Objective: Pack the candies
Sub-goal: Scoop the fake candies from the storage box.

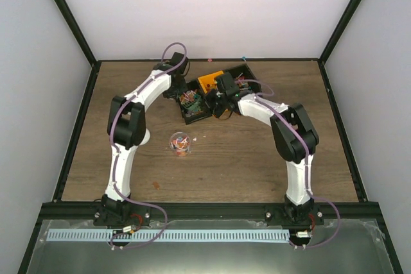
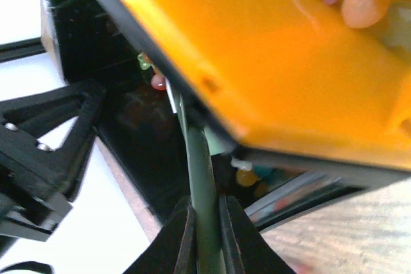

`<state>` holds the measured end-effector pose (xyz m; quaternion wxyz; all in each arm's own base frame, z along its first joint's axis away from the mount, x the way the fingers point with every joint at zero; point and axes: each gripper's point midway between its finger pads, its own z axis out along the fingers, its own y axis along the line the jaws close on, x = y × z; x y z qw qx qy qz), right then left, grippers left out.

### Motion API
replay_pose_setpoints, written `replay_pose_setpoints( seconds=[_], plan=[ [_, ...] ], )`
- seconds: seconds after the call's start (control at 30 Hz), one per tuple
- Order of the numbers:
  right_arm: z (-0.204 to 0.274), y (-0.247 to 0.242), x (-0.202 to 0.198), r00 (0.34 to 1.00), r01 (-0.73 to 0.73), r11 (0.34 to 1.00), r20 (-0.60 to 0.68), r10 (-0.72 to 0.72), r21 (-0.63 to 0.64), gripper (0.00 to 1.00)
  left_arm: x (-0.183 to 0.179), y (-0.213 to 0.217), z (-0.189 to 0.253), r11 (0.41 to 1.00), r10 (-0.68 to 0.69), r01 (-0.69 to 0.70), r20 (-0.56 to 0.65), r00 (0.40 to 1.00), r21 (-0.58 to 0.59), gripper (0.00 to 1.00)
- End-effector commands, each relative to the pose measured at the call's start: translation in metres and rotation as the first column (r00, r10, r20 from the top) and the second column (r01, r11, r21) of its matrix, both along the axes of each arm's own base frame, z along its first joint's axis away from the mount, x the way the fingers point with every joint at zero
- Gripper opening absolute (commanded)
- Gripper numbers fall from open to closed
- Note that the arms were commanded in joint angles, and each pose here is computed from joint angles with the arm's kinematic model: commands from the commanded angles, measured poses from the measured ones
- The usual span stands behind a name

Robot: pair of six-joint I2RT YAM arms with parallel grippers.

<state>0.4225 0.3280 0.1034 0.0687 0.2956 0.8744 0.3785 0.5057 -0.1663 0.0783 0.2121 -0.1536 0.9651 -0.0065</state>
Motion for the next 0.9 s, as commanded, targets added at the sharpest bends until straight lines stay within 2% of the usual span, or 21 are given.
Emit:
replay_pose_setpoints(
  seconds=[0.0,0.07,0.3,0.43,0.63,0.73,0.87],
  plan=[
    [-0.032,-0.007,0.007,0.986,-0.036,0.991,0.164,0.015,0.129,0.01,-0.023,-0.008,-0.001,0.993,-0.116,0.117,-0.094,0.989,0.005,0.04],
    [-0.018,-0.003,0.005,0.961,-0.088,0.976,0.275,0.031,0.197,0.01,-0.023,-0.011,0.002,0.993,-0.114,0.113,-0.091,0.989,-0.02,0.04],
    [-0.005,0.01,0.005,0.891,-0.222,0.94,0.446,0.087,0.26,0.01,-0.027,-0.022,0.005,0.99,-0.108,0.097,-0.102,0.989,-0.105,0.04],
    [0.02,0.011,-0.008,0.854,-0.273,0.897,0.517,0.06,0.347,0.01,-0.026,-0.014,0.004,0.993,-0.071,0.06,-0.112,0.991,-0.103,0.04],
    [0.037,0.003,-0.021,0.842,-0.283,0.903,0.534,0.073,0.324,0.01,-0.017,-0.006,0.01,0.991,-0.022,0.01,-0.088,0.996,-0.132,0.07],
    [0.044,0.002,-0.027,0.834,-0.298,0.896,0.546,0.077,0.329,0.01,-0.014,-0.004,0.012,0.991,-0.009,-0.002,-0.081,0.997,-0.136,0.12],
    [0.053,-0.002,-0.034,0.83,-0.295,0.895,0.553,0.066,0.336,0.01,-0.014,0.004,0.013,0.994,0.012,-0.021,-0.077,0.997,-0.112,0.25]
  ],
)
